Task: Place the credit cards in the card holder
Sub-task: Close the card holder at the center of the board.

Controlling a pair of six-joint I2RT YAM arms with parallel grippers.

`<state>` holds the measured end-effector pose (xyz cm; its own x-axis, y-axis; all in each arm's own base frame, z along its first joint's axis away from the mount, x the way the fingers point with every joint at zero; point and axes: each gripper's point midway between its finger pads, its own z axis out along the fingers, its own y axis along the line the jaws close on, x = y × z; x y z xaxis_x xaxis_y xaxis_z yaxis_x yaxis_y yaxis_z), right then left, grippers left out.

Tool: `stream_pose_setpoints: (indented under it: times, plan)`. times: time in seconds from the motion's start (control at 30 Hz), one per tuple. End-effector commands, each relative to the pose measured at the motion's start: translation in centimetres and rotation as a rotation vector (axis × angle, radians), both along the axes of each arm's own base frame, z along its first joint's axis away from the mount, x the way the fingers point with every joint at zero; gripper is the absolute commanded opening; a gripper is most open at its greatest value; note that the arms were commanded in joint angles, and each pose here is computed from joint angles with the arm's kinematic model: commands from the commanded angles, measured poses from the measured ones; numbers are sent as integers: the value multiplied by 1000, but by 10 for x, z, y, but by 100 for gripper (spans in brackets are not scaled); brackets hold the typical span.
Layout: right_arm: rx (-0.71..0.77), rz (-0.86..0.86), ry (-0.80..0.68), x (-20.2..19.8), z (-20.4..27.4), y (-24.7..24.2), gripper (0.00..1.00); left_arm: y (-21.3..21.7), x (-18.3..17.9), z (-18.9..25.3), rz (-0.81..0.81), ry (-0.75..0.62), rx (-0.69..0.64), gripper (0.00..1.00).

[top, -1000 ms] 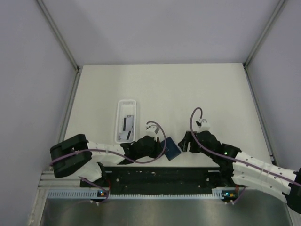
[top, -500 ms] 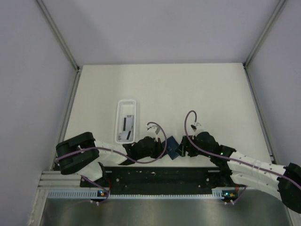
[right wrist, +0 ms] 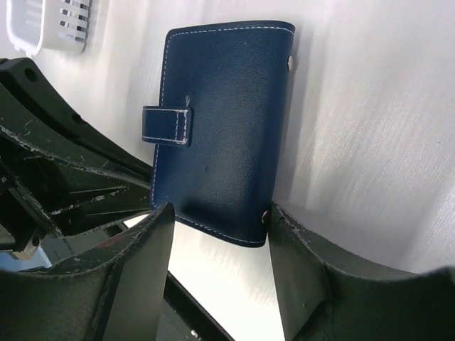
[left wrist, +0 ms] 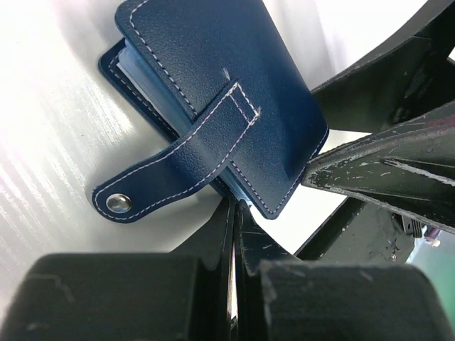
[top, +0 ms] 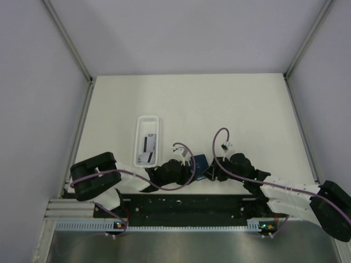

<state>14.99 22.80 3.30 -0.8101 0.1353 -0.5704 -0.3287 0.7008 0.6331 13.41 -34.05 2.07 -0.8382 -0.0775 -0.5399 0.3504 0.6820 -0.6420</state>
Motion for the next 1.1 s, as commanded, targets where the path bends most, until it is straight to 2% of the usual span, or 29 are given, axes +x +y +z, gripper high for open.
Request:
stream_pose_setpoints:
  times: [0.0, 0.1, 0.27, 0.37, 0.53, 0.67, 0.8, 1.07]
  plan:
    - [59, 28, 5, -4, 9, 9, 54, 9, -7, -21, -10, 28, 52, 0]
    - [16, -37, 11, 2, 4, -1, 55, 7, -12, -12, -35, 27, 14, 0]
    - [-20, -119, 20, 7, 0, -15, 55, 9, -11, 33, -59, -48, -45, 0]
    - [-13, -139, 15, 7, 1, -20, 55, 12, 2, 72, -33, -141, -66, 0]
    - [-4, -146, 26, 7, -1, -21, 55, 8, 31, 105, 38, -262, -58, 0]
    - [9, -145, 34, 7, -1, -20, 55, -10, 41, 98, 7, -283, -29, 0]
    - [14, -150, 38, 7, -1, -20, 55, -16, 47, 69, 0, -263, 50, 0]
    - [14, -147, 35, 7, -2, -21, 55, -1, 36, 9, 5, -160, 138, 0]
